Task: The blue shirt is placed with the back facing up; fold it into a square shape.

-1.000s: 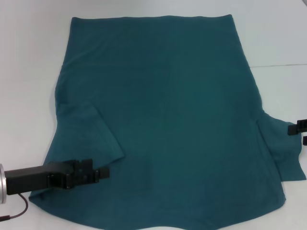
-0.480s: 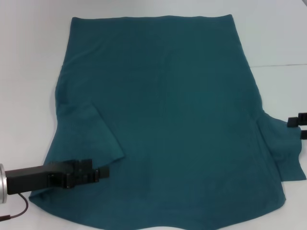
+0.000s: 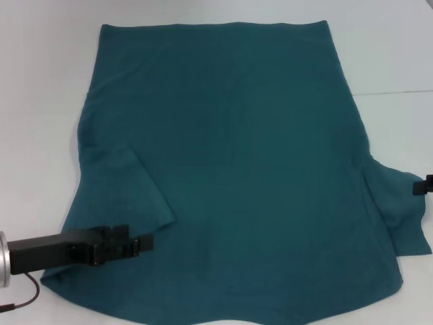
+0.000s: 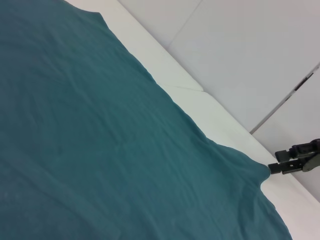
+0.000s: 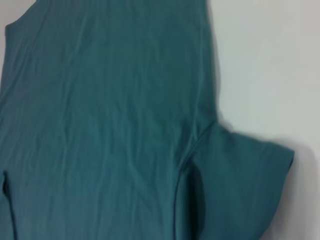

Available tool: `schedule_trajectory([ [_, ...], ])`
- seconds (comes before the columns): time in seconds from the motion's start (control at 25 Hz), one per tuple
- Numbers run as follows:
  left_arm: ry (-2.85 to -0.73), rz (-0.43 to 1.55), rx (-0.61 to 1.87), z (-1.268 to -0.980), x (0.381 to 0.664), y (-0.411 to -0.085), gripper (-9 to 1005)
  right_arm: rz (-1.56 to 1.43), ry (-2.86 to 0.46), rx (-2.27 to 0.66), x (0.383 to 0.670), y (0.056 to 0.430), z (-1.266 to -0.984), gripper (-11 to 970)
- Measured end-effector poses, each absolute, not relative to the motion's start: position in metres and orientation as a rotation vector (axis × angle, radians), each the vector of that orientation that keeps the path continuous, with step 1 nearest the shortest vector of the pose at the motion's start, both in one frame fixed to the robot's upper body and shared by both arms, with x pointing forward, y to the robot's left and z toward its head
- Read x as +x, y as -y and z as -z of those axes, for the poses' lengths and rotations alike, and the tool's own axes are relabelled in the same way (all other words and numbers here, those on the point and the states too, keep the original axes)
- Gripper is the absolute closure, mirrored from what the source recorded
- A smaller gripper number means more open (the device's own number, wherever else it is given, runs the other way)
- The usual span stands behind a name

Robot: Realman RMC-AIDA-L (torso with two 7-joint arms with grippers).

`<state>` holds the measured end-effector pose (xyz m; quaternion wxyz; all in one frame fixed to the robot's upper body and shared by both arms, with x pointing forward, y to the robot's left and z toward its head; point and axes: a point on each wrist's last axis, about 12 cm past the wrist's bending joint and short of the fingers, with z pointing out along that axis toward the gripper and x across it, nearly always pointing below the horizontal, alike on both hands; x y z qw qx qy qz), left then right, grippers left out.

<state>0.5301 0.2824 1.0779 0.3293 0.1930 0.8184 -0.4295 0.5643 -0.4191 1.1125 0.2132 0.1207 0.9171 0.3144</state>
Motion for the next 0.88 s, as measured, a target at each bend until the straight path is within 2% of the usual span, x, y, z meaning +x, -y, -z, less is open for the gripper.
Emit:
schedule_trajectory([
  [0.36, -2.146, 1.116, 0.494, -1.077, 0.531, -0.282, 136, -0.852, -2.527, 0.347, 0.571, 0.402, -1.098, 244],
  [0.88, -2.143, 1.111, 0.488, -1.077, 0.532, -0.282, 137, -0.872, -2.540, 0.336, 0.580, 0.385, -1.096, 299],
])
